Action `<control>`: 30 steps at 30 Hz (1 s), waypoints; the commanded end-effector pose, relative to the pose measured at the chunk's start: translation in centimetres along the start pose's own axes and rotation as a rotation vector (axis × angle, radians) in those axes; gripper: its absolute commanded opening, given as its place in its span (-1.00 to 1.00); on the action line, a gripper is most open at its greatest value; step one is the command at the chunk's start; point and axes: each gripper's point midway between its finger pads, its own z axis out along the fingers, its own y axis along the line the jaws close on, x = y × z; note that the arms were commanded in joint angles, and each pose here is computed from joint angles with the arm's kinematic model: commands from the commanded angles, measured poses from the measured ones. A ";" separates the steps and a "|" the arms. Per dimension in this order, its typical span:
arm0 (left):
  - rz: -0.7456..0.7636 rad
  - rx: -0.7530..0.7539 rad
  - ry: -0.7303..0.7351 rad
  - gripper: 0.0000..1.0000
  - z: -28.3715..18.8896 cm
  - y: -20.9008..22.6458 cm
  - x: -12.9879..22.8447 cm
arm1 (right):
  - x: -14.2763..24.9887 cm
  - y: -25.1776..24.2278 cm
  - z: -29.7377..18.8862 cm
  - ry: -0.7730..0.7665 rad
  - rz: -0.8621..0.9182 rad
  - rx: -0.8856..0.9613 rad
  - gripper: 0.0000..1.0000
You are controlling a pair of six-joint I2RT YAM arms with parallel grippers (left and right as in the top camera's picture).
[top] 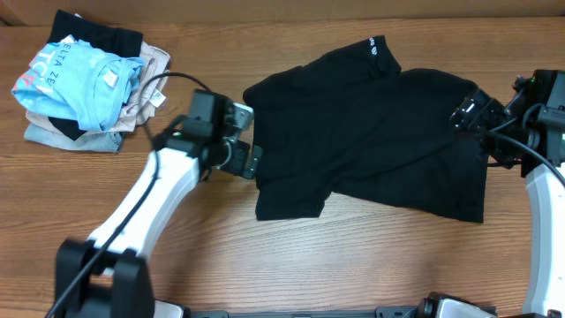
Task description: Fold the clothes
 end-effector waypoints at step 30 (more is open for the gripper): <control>-0.074 -0.177 0.315 1.00 9.4 4.6 6.9 | 4.1 -1.9 2.3 0.166 -0.023 0.060 1.00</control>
